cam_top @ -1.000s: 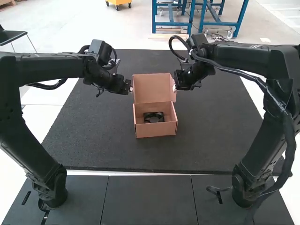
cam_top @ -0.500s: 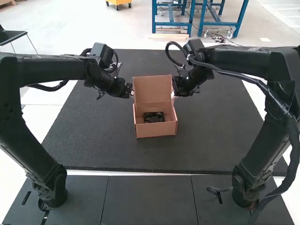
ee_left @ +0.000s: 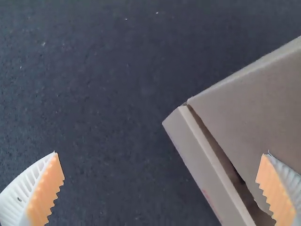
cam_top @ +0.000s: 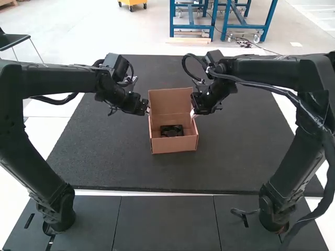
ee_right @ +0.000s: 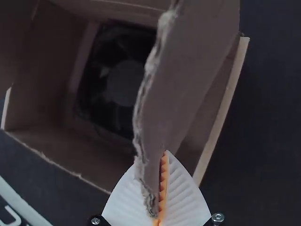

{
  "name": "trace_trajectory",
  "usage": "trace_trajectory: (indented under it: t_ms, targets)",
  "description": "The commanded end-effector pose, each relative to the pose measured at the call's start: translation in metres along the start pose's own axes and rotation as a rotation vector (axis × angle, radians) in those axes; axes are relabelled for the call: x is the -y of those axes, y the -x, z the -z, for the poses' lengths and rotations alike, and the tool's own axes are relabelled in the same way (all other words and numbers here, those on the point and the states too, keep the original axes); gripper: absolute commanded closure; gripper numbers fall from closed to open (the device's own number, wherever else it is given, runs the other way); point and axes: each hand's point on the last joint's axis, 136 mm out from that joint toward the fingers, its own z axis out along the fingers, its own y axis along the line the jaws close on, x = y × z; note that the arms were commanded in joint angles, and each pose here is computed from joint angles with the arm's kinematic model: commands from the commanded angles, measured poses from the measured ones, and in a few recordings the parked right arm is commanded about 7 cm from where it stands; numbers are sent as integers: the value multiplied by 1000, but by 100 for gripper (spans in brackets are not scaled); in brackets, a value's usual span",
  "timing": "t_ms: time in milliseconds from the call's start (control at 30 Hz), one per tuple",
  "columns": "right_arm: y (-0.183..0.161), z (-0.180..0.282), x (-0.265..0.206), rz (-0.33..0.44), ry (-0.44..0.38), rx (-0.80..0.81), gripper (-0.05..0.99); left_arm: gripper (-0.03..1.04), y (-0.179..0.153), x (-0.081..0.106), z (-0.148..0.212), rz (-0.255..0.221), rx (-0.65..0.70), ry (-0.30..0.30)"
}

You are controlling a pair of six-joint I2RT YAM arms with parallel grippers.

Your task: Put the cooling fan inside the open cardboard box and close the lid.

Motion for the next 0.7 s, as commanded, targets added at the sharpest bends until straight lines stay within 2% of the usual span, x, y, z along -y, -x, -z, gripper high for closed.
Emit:
trace_trajectory:
  t_ms: [0, 667]
  targets:
    - [-4, 3, -12, 41, 33, -3, 95, 4, 2, 7, 10, -4, 18, -25]
    - [-31, -8, -6, 85, 3, -81, 95, 4, -14, 9, 8, 2, -22, -41]
